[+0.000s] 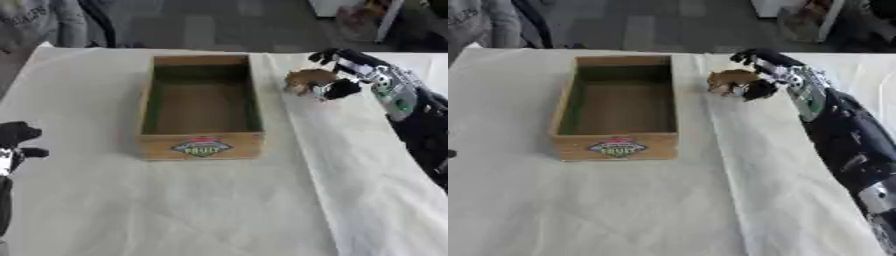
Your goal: Pick up objects on the table and place them in the box.
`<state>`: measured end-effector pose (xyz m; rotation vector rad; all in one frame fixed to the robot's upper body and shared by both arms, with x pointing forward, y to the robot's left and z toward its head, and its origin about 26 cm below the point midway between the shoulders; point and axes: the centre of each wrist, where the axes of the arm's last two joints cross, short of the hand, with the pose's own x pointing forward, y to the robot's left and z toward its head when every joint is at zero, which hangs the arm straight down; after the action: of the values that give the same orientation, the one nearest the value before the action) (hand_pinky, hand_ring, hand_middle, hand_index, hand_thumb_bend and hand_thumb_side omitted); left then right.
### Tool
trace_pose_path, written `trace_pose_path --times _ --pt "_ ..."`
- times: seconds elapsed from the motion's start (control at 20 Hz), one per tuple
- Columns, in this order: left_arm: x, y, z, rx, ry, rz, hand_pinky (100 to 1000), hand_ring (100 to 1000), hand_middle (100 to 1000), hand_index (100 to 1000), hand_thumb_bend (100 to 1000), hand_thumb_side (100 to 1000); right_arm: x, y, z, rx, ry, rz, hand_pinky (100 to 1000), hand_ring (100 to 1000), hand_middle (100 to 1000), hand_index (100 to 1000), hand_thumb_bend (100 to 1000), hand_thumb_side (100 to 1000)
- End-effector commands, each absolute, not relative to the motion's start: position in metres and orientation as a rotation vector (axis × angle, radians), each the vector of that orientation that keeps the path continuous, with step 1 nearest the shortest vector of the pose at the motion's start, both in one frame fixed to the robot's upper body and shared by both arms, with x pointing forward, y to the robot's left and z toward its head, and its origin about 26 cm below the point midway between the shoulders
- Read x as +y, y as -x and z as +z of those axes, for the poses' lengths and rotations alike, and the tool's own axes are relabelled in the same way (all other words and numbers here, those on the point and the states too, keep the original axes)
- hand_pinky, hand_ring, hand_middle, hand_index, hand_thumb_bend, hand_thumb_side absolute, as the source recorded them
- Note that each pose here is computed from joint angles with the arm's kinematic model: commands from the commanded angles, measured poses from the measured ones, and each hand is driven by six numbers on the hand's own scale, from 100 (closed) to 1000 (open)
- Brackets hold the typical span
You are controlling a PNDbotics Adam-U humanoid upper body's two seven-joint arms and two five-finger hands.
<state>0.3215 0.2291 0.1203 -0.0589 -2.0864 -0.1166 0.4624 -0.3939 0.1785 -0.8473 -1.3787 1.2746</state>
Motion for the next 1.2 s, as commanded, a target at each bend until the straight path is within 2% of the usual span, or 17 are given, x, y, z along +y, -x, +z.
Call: trace_pose_path --times 0.05,0.25,0.45,0.5,0.55,0.6,0.65,0.7,0.8,1.0,1.2 --pt "0.229 -0.321 0.129 -2.115 0.062 -0.128 557 706 574 667 334 573 -0.401 -0.462 0.186 -1.349 0.871 1.285 719 870 859 937 185 383" --pt "0.229 -0.321 0.129 -2.114 0.062 -0.128 557 706 574 667 335 573 -0.403 -0.461 0.182 -1.335 0.881 1.276 676 796 813 917 173 347" --pt "0.229 -0.321 0.129 -2.115 0.063 -0.127 557 707 574 667 335 572 -0.403 -0.461 0.178 -1.349 0.907 1.264 621 709 741 858 142 281" --pt "0.229 -0.321 0.129 -2.116 0.063 -0.127 557 707 574 667 335 572 -0.403 -0.461 0.178 -1.356 0.916 1.26 584 629 685 812 100 215" --pt "0.229 -0.321 0.129 -2.116 0.063 -0.126 557 707 574 667 335 572 -0.403 -0.461 0.177 -1.364 0.926 1.252 556 564 610 754 100 127" --pt "0.229 -0.321 0.129 -2.116 0.062 -0.126 557 707 574 667 336 572 -0.403 -0.461 0.177 -1.374 0.939 1.241 533 519 564 711 100 100" --pt "0.229 -0.321 0.129 -2.117 0.062 -0.125 557 707 574 667 336 572 -0.403 -0.461 0.177 -1.384 0.954 1.231 528 507 552 700 100 100" --pt "0.229 -0.321 0.129 -2.117 0.062 -0.125 557 707 574 667 337 572 -0.403 -0.461 0.178 -1.398 0.968 1.221 494 441 485 639 100 100" --pt "0.229 -0.321 0.13 -2.118 0.061 -0.124 557 707 574 667 337 571 -0.402 -0.46 0.179 -1.429 0.992 1.2 449 362 408 557 100 100" --pt "0.23 -0.322 0.13 -2.12 0.056 -0.123 557 707 575 667 339 570 -0.399 -0.459 0.191 -1.494 1.007 1.192 442 348 392 544 100 100" --pt "0.231 -0.321 0.129 -2.118 0.046 -0.122 558 707 575 667 341 569 -0.391 -0.457 0.222 -1.578 0.998 1.205 438 347 391 546 100 100"
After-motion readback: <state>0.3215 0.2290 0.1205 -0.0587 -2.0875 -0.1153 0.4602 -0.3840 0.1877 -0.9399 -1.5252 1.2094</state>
